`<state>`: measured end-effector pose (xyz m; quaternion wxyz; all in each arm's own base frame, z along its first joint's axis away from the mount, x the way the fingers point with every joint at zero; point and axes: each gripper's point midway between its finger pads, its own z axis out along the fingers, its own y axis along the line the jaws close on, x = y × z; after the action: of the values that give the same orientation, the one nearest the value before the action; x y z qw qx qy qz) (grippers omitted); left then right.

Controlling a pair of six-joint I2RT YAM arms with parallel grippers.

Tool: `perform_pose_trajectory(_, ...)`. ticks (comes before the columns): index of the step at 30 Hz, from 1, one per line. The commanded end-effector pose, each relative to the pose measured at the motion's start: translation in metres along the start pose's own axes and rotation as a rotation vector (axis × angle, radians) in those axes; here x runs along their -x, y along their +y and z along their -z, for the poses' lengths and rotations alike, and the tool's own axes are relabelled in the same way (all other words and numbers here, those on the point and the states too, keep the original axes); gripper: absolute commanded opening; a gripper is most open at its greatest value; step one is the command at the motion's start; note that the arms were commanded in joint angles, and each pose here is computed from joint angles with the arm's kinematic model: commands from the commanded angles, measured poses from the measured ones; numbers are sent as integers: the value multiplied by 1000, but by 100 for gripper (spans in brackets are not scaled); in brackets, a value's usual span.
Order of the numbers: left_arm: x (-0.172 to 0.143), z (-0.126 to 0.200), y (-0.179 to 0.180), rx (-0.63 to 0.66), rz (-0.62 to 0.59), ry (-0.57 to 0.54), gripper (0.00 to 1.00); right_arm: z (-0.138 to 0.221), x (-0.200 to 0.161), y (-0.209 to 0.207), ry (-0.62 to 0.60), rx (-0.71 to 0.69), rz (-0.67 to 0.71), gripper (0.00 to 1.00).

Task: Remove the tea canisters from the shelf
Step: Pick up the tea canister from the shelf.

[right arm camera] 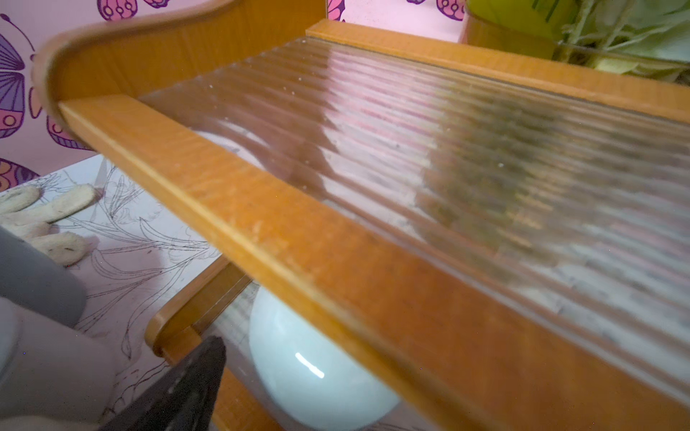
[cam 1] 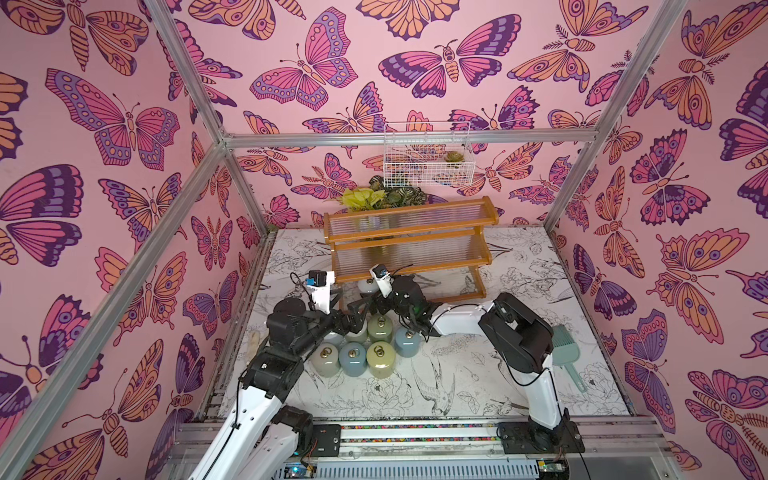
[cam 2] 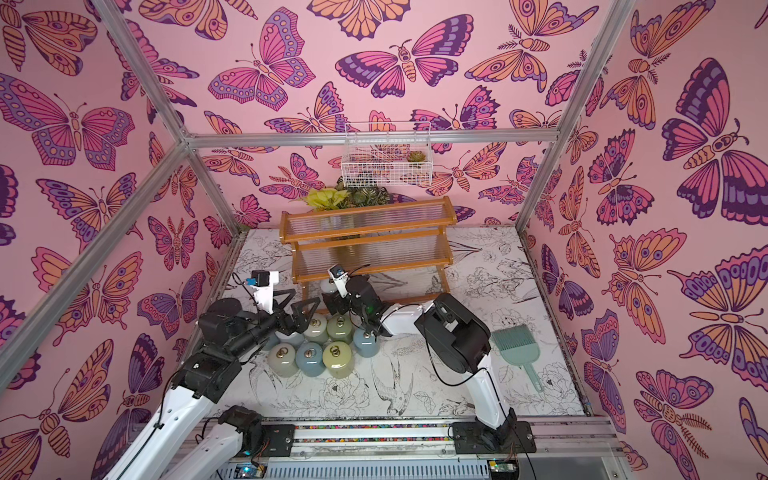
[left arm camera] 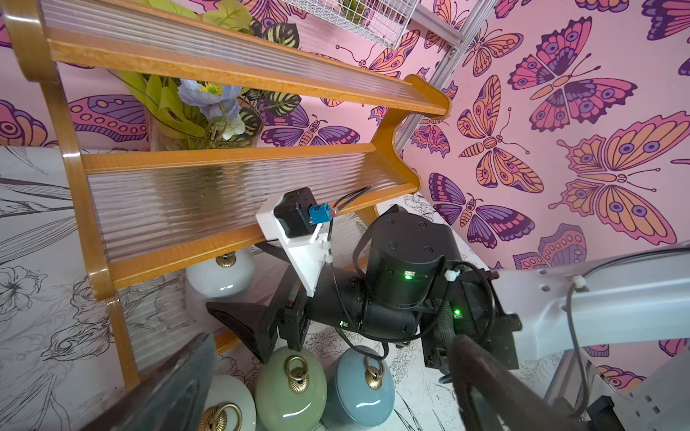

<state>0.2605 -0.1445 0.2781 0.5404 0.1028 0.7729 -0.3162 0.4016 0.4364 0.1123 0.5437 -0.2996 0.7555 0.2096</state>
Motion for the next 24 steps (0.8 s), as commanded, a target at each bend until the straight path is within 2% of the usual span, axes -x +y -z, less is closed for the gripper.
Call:
perform_pose_trajectory(1, -9, 1, 3, 2, -2, 20, 100, -9, 23, -11, -72, -40, -19, 99)
perform_pose_trajectory(24, -14, 2, 7, 17, 0, 25, 100, -38, 3, -19, 20, -42, -50, 99)
